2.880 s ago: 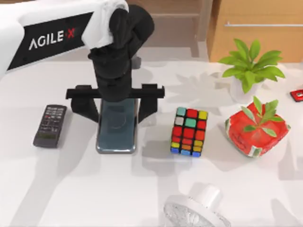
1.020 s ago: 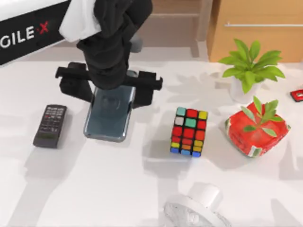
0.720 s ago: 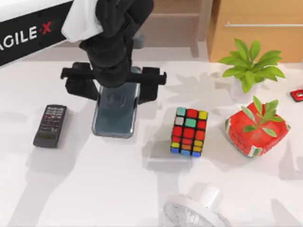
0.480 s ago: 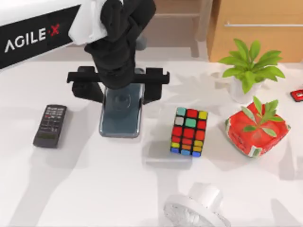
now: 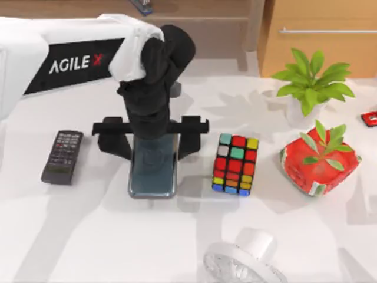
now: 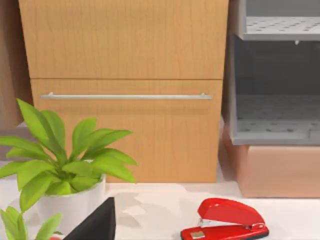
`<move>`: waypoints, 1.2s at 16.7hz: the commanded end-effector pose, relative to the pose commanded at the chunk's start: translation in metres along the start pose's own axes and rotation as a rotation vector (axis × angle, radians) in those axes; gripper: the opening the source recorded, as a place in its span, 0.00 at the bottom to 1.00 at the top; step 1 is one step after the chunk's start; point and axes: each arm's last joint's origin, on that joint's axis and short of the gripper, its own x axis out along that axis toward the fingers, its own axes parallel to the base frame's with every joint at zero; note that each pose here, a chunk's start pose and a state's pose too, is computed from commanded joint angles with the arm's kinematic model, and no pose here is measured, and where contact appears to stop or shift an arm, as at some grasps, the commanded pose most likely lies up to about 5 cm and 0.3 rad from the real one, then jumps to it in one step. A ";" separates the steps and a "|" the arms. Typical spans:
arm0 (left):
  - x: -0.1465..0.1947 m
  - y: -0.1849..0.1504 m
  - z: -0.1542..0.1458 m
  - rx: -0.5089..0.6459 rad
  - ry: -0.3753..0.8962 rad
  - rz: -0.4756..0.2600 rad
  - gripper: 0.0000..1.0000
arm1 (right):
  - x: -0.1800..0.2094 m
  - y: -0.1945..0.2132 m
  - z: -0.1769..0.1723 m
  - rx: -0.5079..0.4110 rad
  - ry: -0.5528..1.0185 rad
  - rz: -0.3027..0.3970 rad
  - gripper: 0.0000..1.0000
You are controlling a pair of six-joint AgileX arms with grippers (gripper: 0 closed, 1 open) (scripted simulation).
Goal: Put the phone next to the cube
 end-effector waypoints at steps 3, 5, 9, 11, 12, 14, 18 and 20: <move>0.020 0.003 -0.004 -0.005 0.050 0.025 0.00 | 0.000 0.000 0.000 0.000 0.000 0.000 1.00; 0.020 0.003 -0.004 -0.005 0.050 0.025 0.00 | 0.000 0.000 0.000 0.000 0.000 0.000 1.00; 0.020 0.003 -0.004 -0.005 0.050 0.025 0.08 | 0.000 0.000 0.000 0.000 0.000 0.000 1.00; 0.020 0.003 -0.004 -0.005 0.050 0.025 0.23 | 0.000 0.000 0.000 0.000 0.000 0.000 1.00; 0.020 0.003 -0.004 -0.005 0.050 0.025 0.30 | 0.000 0.000 0.000 0.000 0.000 0.000 1.00; 0.020 0.003 -0.004 -0.005 0.050 0.025 0.45 | 0.000 0.000 0.000 0.000 0.000 0.000 1.00; 0.020 0.003 -0.004 -0.005 0.050 0.025 0.75 | 0.000 0.000 0.000 0.000 0.000 0.000 1.00; 0.020 0.003 -0.004 -0.005 0.050 0.025 0.90 | 0.000 0.000 0.000 0.000 0.000 0.000 1.00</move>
